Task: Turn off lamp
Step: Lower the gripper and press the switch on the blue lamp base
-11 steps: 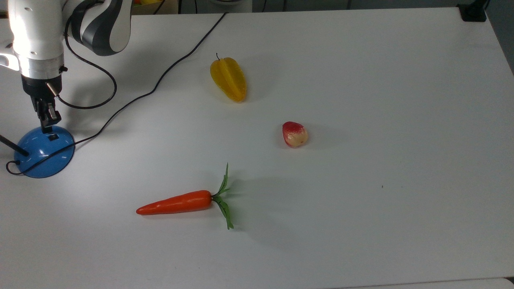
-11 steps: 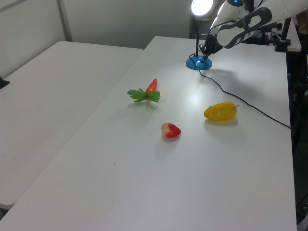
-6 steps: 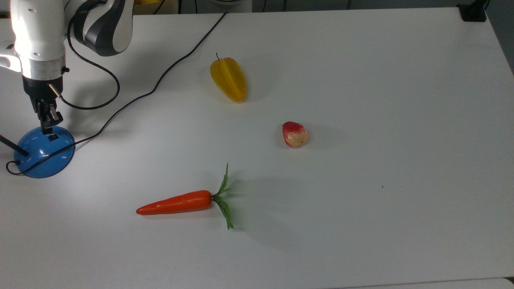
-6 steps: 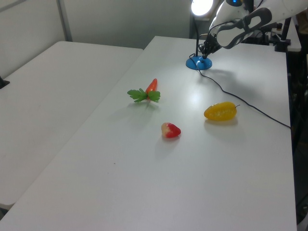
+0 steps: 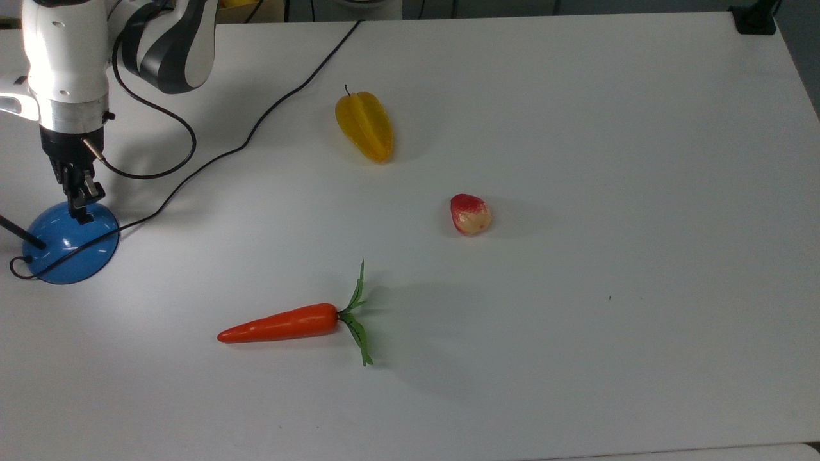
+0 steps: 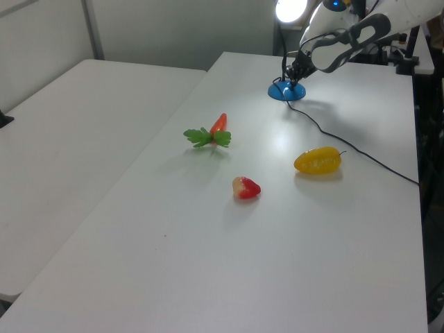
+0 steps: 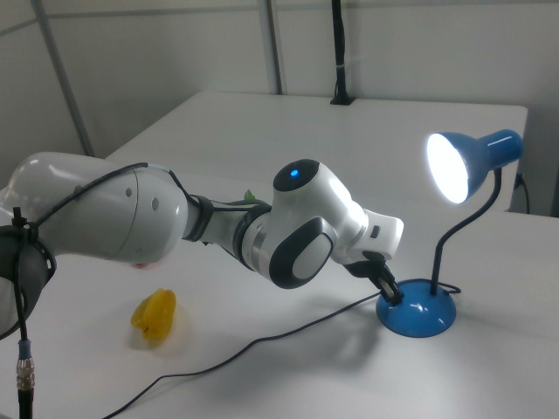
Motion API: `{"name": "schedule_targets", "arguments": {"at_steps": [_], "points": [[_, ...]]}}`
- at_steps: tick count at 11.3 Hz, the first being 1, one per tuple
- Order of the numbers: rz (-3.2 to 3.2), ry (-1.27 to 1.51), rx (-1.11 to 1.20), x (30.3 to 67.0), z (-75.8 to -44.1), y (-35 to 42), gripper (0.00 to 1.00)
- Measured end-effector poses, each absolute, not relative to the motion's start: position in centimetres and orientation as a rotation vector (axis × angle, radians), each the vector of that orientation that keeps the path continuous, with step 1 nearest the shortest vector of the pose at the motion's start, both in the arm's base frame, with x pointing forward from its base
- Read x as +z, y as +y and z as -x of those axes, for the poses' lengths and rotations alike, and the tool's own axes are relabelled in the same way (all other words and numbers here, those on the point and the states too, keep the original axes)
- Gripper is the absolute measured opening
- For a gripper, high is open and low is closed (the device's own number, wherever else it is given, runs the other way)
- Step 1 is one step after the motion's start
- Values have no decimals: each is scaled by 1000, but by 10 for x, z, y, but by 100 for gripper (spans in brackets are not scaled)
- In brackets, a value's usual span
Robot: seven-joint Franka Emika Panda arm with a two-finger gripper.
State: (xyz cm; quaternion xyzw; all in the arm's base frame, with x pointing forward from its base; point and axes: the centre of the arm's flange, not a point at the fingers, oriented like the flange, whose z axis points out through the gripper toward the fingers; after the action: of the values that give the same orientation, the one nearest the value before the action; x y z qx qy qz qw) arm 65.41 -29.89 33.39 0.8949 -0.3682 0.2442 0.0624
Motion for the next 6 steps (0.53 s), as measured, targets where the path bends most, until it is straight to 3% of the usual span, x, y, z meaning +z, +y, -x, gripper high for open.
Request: {"name": "schedule_targets", "arguments": {"at_steps": [6], "points": [[-2707,-1109,731,328,-657,-298,1]]}}
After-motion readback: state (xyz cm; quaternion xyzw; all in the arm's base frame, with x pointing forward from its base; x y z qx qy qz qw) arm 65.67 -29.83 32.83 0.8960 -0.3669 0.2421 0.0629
